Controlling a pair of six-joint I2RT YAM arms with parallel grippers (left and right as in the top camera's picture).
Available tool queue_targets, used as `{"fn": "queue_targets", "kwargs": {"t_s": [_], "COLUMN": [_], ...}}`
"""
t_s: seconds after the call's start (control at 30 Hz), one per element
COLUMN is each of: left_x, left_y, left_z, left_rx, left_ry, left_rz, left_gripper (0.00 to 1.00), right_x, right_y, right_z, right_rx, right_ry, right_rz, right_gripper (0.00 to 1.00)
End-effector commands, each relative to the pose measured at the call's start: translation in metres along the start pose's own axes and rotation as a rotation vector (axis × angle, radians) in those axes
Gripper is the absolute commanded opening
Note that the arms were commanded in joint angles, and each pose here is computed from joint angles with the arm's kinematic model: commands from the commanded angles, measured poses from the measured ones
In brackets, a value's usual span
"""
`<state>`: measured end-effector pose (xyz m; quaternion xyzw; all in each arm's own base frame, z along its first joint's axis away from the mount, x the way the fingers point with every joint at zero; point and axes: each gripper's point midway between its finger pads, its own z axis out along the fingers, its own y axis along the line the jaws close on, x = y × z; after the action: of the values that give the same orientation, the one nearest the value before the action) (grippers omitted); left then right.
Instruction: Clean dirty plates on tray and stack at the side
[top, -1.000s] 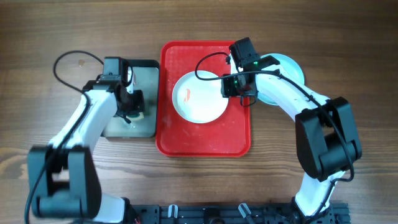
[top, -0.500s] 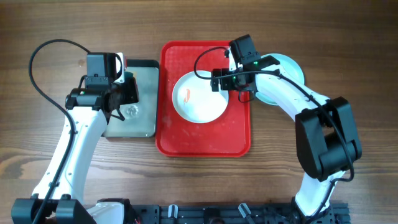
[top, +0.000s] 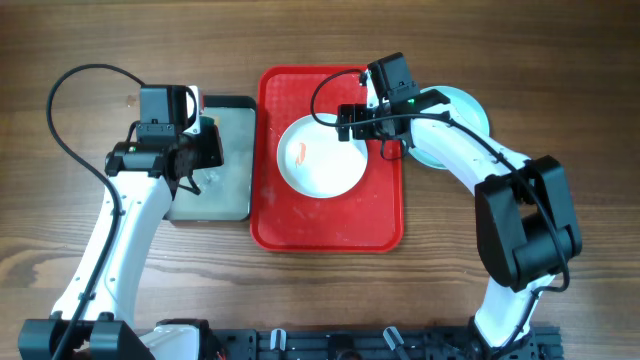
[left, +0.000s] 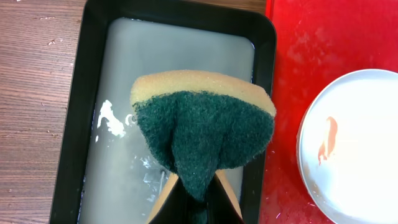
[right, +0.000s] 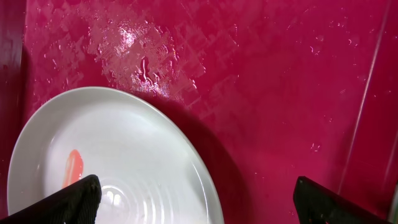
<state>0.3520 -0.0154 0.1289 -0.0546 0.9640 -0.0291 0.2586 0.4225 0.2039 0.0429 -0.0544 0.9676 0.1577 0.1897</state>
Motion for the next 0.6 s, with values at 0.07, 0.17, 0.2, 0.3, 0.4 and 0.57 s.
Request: {"fn": "queue_targets", "kwargs": {"t_s": [0.07, 0.17, 0.2, 0.3, 0.4, 0.57], "left_x": [-0.008, -0.008, -0.009, -0.012, -0.013, -0.011], "left_y": [0.009, 0.013, 0.013, 0.009, 0.008, 0.008], "left_z": [-0.009, -0.009, -0.009, -0.009, -0.009, -0.009], "left_rx": [-0.052, -0.072, -0.071, -0.05, -0.042, -0.045], "left_ry": [-0.031, -0.036, -0.039, -0.049, -0.054, -0.044], "left_rz": [-0.005, -0.073, -0.086, -0.085, -0.085, -0.084], "left_gripper": [0.03, 0.04, 0.04, 0.04, 0.04, 0.04], "right_x": [-0.015, -0.015, -0.015, -0.015, -0.024, 0.002], "right_y": [0.003, 0.003, 0.003, 0.003, 0.006, 0.024], "right_z": [-0.012, -0.012, -0.012, -0.012, -0.013, -0.011], "right_rx": [0.004, 0.004, 0.004, 0.004, -0.01, -0.126], "right_ry": [-0.051, -0.051, -0.051, -0.051, -0.086, 0.024], "right_rz": [-0.006, -0.006, -0.006, -0.006, -0.02, -0.058], "right_gripper": [0.99, 0.99, 1.0, 1.0, 1.0, 0.88]}}
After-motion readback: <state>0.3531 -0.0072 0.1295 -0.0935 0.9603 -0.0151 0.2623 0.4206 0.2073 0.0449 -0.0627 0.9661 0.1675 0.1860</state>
